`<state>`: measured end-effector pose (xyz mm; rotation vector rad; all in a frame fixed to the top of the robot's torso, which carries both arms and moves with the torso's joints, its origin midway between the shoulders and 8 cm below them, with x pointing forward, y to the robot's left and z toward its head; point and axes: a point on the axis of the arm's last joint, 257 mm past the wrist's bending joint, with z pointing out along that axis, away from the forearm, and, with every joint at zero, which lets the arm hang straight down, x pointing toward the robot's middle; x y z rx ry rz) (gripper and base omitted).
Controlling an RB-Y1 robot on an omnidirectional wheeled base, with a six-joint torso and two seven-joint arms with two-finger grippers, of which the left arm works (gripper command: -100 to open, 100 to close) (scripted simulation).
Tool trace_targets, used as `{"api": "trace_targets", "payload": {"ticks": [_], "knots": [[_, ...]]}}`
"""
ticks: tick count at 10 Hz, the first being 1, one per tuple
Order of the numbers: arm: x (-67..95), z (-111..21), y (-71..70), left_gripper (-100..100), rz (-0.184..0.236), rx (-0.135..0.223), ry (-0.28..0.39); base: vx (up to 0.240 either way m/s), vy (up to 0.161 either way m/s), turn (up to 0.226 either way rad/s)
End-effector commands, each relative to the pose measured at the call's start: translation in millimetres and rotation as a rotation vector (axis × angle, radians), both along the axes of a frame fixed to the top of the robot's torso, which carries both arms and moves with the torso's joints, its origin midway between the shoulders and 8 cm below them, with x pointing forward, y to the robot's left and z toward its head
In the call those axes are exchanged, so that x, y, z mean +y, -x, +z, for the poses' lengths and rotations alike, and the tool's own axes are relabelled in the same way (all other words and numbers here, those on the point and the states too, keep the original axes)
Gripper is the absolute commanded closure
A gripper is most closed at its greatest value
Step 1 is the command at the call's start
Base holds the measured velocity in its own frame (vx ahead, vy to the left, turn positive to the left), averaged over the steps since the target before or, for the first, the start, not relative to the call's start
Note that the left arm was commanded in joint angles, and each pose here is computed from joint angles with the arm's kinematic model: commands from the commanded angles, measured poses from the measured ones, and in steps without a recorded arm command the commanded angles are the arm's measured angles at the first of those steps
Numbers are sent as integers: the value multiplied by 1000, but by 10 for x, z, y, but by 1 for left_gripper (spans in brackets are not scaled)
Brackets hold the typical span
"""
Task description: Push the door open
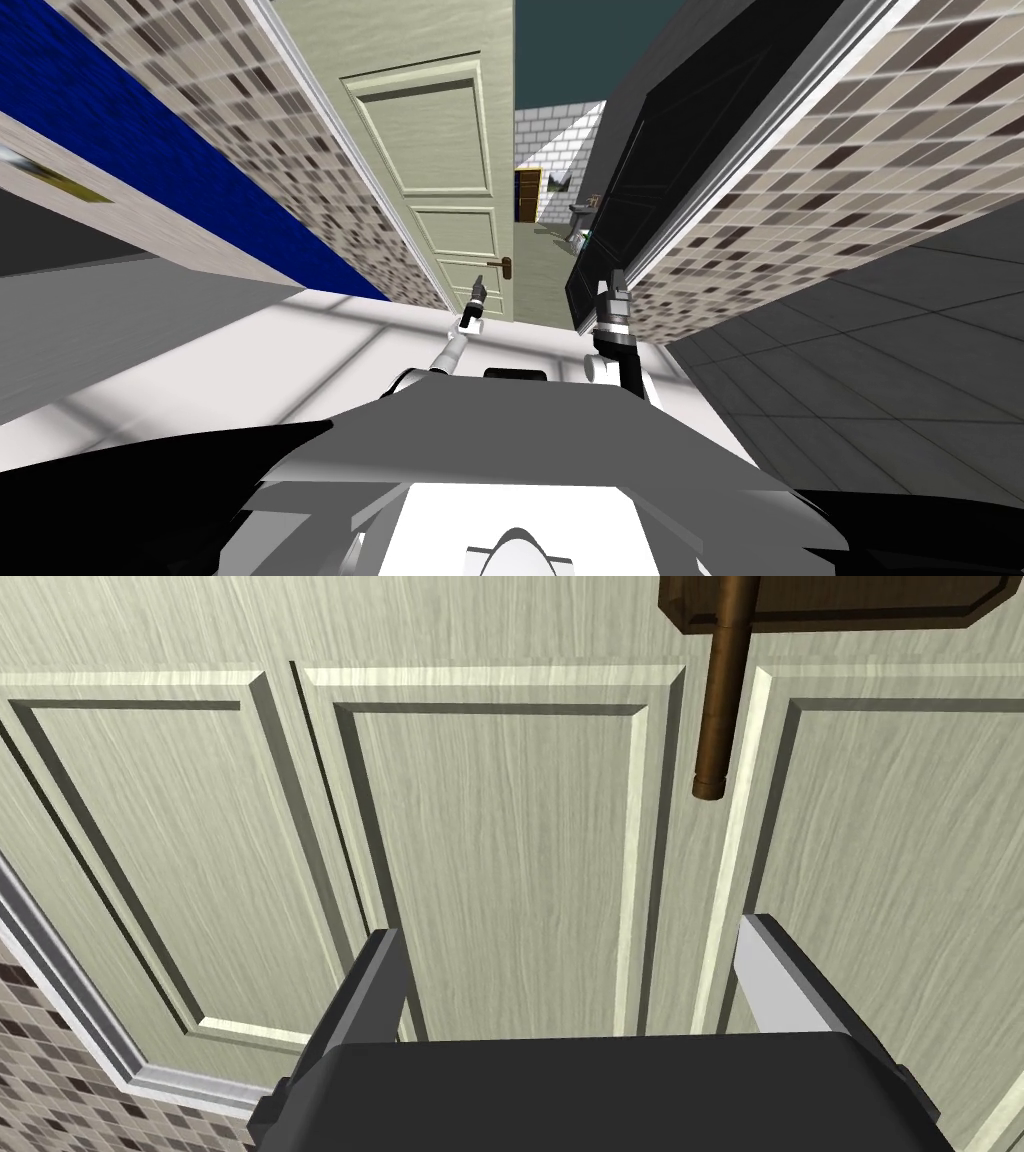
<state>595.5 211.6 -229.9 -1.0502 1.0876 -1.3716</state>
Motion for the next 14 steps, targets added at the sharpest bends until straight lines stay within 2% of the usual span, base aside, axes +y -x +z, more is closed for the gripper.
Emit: {"api": "trace_targets", "payload": {"ticks": [1, 7, 14], "knots": [[-27, -77, -46, -100, -4, 22, -4, 63, 12, -8], [-180, -353, -207, -100, -26, 108, -24, 90, 12, -13], [-330, -575, -308, -100, -47, 183, -42, 80, 12, -10]]}}
